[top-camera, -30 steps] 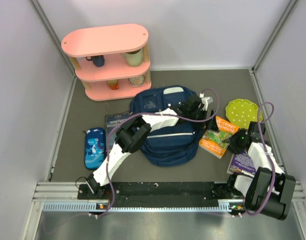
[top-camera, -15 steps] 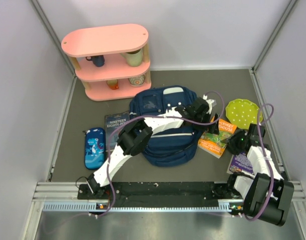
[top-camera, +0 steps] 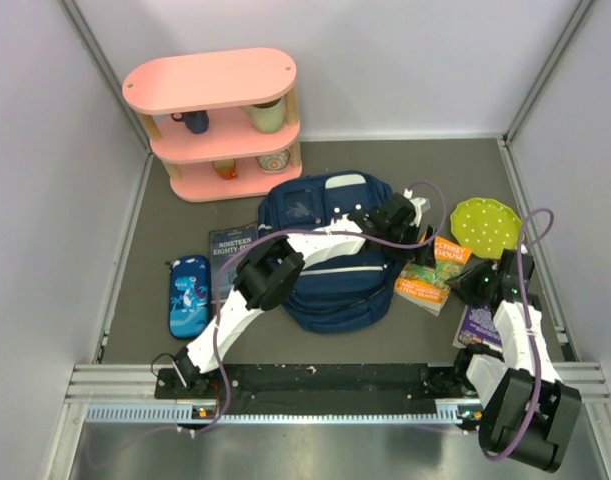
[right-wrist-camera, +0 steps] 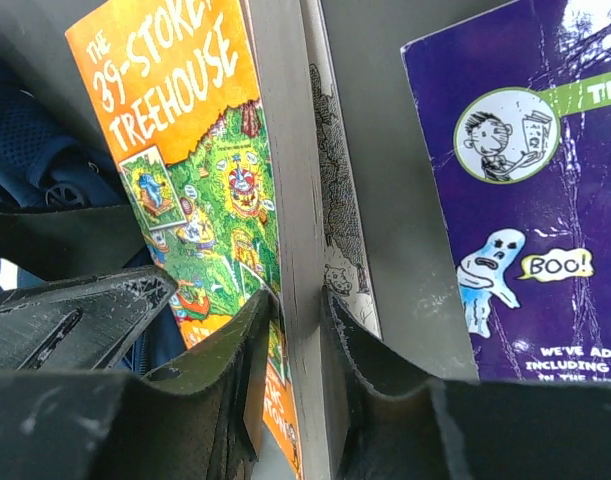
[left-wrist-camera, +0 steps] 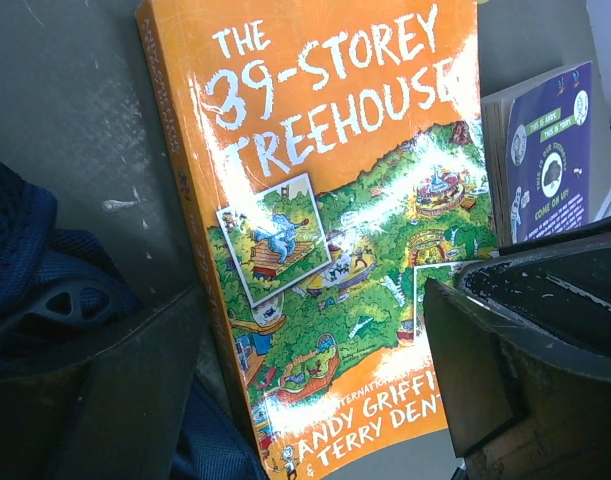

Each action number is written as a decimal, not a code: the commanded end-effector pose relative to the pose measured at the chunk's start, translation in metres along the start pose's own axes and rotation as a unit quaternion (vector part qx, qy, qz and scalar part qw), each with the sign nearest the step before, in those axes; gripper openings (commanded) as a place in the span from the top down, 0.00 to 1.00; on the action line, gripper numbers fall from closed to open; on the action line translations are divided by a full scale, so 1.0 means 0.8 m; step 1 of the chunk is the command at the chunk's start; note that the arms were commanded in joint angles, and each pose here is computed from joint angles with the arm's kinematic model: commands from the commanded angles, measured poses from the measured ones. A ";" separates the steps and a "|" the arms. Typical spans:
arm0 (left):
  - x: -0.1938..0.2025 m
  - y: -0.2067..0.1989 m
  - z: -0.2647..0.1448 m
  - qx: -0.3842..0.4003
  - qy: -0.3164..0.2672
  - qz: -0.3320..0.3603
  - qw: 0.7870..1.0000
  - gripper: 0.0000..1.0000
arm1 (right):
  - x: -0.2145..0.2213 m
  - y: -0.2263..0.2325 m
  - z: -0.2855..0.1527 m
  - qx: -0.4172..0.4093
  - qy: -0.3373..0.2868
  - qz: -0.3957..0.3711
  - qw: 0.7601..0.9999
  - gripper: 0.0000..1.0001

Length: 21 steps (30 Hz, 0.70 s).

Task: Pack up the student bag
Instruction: Pick up the book from the center of the board.

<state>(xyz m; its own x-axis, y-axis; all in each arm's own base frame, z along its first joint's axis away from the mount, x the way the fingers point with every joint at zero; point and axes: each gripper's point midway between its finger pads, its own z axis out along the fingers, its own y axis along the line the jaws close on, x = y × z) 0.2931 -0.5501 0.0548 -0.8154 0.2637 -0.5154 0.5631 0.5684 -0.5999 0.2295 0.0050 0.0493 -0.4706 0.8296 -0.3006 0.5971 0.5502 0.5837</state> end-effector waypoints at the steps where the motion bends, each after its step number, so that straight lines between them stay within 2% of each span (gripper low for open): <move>1: 0.033 -0.001 0.007 0.011 0.041 -0.009 0.999 0.08 | 0.007 0.033 0.000 -0.068 0.027 -0.007 0.997 0.75; 6: 0.026 -0.015 0.004 0.033 0.036 -0.009 0.999 0.11 | 0.013 0.034 0.008 -0.076 0.049 -0.008 0.996 0.74; 9: 0.023 -0.018 0.003 0.039 0.033 -0.009 0.999 0.13 | 0.012 0.035 0.009 -0.077 0.052 -0.013 0.996 0.87; 10: 0.019 -0.021 0.000 0.042 0.030 -0.007 0.999 0.13 | 0.010 0.037 0.007 -0.079 0.047 -0.015 0.996 1.00; 13: 0.008 -0.028 -0.011 0.044 0.019 -0.002 0.999 0.14 | 0.006 0.037 0.000 -0.069 0.038 -0.017 0.997 1.00; 14: 0.007 -0.028 -0.015 0.042 0.015 0.000 0.999 0.13 | -0.005 0.040 -0.006 -0.066 0.017 -0.021 0.997 1.00; 21: -0.069 -0.074 -0.099 0.051 -0.083 0.035 0.995 0.01 | -0.014 0.058 -0.041 -0.069 -0.005 -0.022 0.997 1.00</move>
<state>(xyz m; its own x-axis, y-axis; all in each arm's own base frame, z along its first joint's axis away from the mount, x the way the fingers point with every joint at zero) 0.2898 -0.5417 0.0724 -0.8117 0.2522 -0.5269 0.5685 0.5482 -0.6134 0.2290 0.0093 0.0598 -0.4967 0.8139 -0.3014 0.5689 0.5676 0.5951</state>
